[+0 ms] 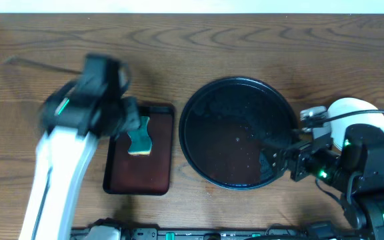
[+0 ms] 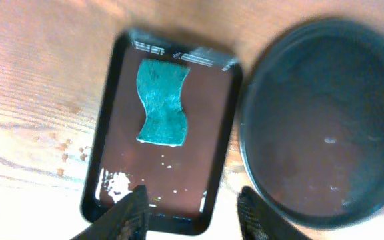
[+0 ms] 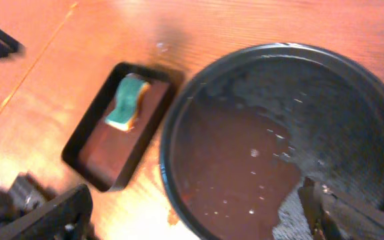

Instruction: Clean dirty plates on tray and stack at the side

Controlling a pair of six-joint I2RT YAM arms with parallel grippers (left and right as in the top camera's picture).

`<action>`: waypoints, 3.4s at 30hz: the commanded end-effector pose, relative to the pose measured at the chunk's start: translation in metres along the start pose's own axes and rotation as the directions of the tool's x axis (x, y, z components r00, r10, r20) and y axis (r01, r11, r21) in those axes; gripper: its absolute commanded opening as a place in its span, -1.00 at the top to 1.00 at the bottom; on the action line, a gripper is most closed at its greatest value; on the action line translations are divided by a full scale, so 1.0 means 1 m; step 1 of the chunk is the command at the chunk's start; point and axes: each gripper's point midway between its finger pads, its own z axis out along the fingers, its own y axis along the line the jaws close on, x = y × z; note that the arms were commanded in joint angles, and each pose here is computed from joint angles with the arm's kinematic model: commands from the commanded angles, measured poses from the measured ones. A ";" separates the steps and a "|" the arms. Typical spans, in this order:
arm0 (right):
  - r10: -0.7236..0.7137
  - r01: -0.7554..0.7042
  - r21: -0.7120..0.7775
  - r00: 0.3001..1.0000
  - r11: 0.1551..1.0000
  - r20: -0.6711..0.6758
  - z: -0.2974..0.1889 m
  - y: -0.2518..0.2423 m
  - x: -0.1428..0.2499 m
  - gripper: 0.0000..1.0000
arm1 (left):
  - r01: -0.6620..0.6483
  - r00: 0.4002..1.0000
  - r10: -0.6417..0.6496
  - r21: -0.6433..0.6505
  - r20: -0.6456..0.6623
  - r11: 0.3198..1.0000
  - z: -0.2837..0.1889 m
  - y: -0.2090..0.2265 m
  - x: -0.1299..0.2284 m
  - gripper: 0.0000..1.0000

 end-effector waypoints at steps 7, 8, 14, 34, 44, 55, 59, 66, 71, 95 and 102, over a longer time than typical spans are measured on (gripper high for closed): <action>-0.050 0.049 -0.053 0.998 0.997 -0.024 -0.004 0.019 0.009 -0.98 | -0.066 0.949 0.039 0.075 0.312 0.995 -0.105 0.021 0.054 -0.52; -0.046 0.044 -0.051 0.998 0.998 -0.035 -0.004 0.019 0.012 -0.99 | -0.066 0.940 0.037 0.073 0.339 0.995 -0.111 0.024 0.058 -0.54; -0.019 0.015 -0.041 0.996 0.999 -0.089 -0.005 0.016 0.025 -0.99 | -0.063 0.902 0.011 0.108 0.431 0.992 -0.135 0.032 0.080 -0.56; -0.105 0.102 0.060 0.993 0.993 0.054 -0.035 0.009 0.022 -0.98 | -0.059 0.916 0.015 0.097 0.401 0.994 -0.133 0.039 0.098 -0.59; -0.303 0.208 0.262 0.865 0.942 0.401 -0.036 -0.034 0.000 -0.99 | -0.059 0.916 0.015 0.097 0.401 0.994 -0.133 0.039 0.098 -0.59; -0.344 0.219 0.301 0.812 0.928 0.471 0.005 -0.071 0.045 -0.99 | -0.059 0.916 0.015 0.097 0.401 0.994 -0.133 0.039 0.098 -0.59; -0.370 0.237 0.307 0.776 0.922 0.510 0.016 -0.078 0.043 -0.99 | -0.059 0.916 0.015 0.097 0.402 0.994 -0.133 0.039 0.098 -0.59; -0.423 0.254 0.352 0.697 0.901 0.579 0.020 -0.086 0.037 -0.98 | -0.059 0.916 0.015 0.097 0.402 0.994 -0.133 0.039 0.098 -0.59; -0.414 0.249 0.347 0.714 0.904 0.565 0.023 -0.088 0.040 -0.98 | -0.059 0.916 0.015 0.097 0.401 0.994 -0.133 0.039 0.098 -0.59; -0.381 0.230 0.334 0.767 0.914 0.515 0.033 -0.095 0.054 -0.99 | -0.061 0.922 0.022 0.090 0.386 0.994 -0.132 0.041 0.103 -0.60; -0.382 0.230 0.334 0.767 0.914 0.516 0.033 -0.095 0.054 -0.98 | 0.040 0.758 -0.059 0.045 0.649 0.998 -0.144 0.051 0.040 -0.60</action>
